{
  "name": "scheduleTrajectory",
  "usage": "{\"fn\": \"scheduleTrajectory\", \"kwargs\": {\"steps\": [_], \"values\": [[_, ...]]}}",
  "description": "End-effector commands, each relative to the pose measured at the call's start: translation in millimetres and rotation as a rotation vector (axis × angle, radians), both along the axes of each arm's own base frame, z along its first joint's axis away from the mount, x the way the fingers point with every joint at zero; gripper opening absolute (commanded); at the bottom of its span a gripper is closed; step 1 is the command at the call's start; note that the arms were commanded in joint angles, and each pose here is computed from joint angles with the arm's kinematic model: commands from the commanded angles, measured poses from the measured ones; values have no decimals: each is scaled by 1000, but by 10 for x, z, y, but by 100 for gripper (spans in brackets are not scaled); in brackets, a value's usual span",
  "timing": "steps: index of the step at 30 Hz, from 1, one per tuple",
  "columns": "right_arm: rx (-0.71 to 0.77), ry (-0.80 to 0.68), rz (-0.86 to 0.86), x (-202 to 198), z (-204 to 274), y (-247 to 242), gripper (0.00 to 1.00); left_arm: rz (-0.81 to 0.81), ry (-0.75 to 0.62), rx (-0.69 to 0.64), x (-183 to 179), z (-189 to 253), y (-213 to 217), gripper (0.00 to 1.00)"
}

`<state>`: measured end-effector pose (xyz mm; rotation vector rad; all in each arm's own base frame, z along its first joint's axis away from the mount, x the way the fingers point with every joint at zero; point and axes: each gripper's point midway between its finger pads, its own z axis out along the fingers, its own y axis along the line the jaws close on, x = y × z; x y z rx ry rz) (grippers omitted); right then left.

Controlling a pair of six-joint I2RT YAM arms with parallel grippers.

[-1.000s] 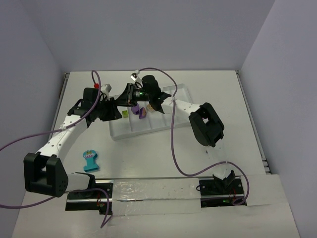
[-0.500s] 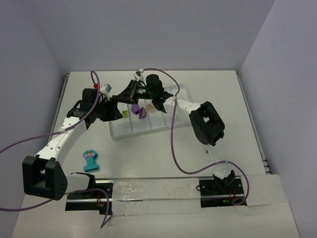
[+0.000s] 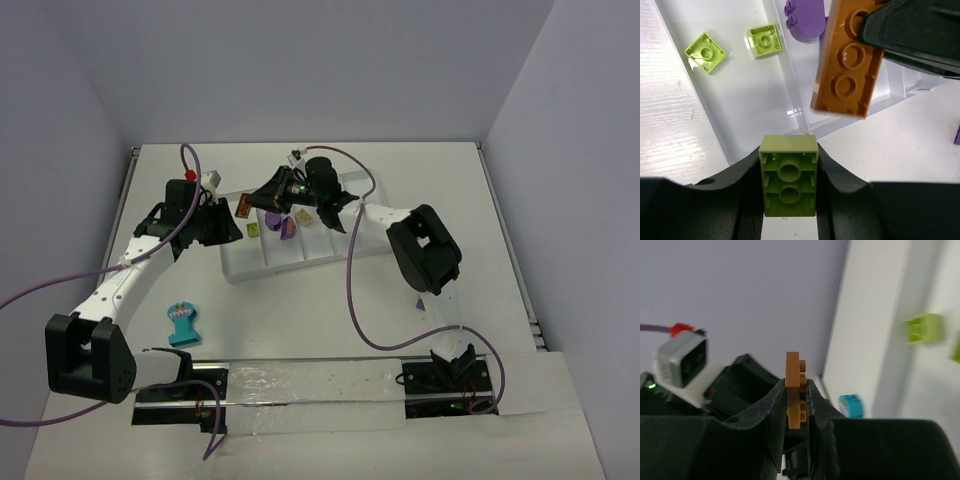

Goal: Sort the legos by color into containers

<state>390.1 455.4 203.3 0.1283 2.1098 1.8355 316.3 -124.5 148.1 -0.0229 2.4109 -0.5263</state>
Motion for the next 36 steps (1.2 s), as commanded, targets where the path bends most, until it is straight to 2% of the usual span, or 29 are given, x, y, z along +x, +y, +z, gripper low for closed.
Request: {"fn": "scheduleTrajectory", "kwargs": {"steps": [1, 4, 8, 12, 13, 16, 19, 23, 28, 32, 36], "values": [[-81, -126, -225, 289, 247, -445, 0, 35, 7, 23, 26, -42, 66, 29], [-180, -202, -335, 394, 297, -794, 0, 56, 18, 30, 62, -77, 82, 29], [-297, -247, -406, 453, 217, -1138, 0, 100, 48, 28, 128, -171, 91, 28], [-351, -278, -438, 408, 234, -1352, 0, 116, 61, 7, 167, -241, 29, 29], [-372, -291, -442, 404, 213, -1410, 0, 125, 64, 6, 175, -255, 26, 33], [-435, -298, -453, 334, 106, -1622, 0, 151, 65, 8, 224, -272, 32, 68], [-503, -315, -470, 286, 48, -1822, 0, 167, 61, 11, 253, -257, 42, 84], [-613, -335, -500, 266, -50, -2112, 0, 169, 49, 10, 277, -192, 38, 88], [-792, -353, -526, 292, -239, -2499, 0, 169, -14, -7, 320, 123, 4, 88], [-893, -321, -480, 328, -458, -2561, 0, 210, -74, -14, 333, 367, 60, 88], [-938, -306, -459, 402, -612, -2565, 0, 269, -77, 2, 268, 433, 164, 88]]}}
